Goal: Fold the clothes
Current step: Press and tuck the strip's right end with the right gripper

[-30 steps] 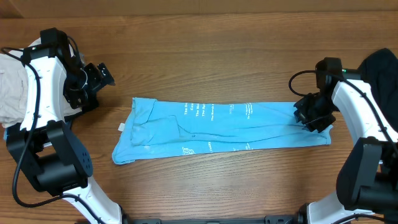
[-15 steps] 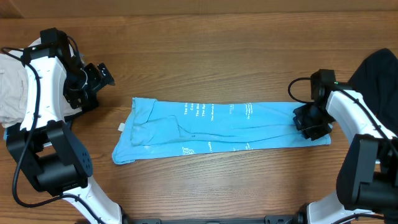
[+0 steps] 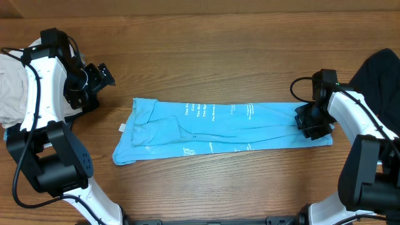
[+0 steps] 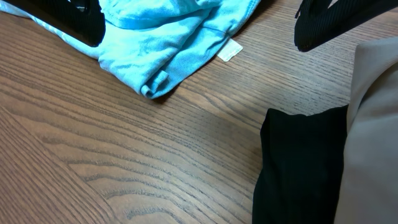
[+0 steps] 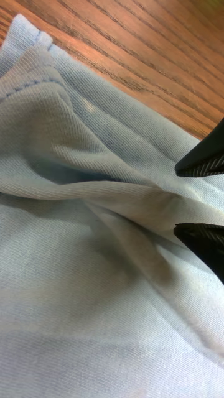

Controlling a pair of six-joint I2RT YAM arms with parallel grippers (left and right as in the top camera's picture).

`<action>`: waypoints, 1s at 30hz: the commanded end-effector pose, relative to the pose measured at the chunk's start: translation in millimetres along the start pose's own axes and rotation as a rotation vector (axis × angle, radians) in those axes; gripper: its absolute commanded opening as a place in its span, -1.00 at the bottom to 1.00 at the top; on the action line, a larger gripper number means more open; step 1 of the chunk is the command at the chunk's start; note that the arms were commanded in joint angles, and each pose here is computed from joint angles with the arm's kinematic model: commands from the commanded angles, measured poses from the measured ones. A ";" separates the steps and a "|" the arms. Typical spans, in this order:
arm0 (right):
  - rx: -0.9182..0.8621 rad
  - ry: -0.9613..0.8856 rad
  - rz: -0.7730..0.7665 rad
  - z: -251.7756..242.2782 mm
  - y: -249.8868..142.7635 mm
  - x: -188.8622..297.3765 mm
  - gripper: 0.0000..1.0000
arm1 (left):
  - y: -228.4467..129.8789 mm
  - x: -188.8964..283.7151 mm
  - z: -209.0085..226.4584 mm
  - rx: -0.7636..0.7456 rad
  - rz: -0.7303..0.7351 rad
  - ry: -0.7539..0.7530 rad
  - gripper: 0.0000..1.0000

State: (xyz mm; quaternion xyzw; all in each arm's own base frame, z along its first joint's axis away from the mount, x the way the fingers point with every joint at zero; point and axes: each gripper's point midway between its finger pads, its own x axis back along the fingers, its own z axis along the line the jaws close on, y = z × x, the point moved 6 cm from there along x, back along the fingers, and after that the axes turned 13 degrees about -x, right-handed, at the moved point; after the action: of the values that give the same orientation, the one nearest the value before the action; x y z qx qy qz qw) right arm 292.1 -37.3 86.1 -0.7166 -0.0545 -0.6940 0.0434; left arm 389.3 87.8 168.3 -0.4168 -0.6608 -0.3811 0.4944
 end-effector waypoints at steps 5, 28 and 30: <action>-0.013 -0.003 -0.002 -7.3 -1.7 -13.4 -0.50 | 0.7 -2.6 -0.8 0.000 0.006 -0.011 1.00; -0.007 0.026 -0.045 -4.1 3.2 -3.1 -0.92 | 0.7 -2.7 -1.0 -0.001 0.007 -0.011 1.00; -0.007 0.032 -0.046 -10.2 1.9 11.9 -0.92 | 0.7 -2.6 -0.8 0.000 0.006 -0.011 1.00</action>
State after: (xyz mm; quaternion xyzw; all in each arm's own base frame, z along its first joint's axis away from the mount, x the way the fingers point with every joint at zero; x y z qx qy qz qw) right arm 279.2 -37.7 75.6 -0.7266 -0.0587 -0.6835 0.0380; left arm 389.3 87.8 168.3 -0.4168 -0.6608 -0.3811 0.4944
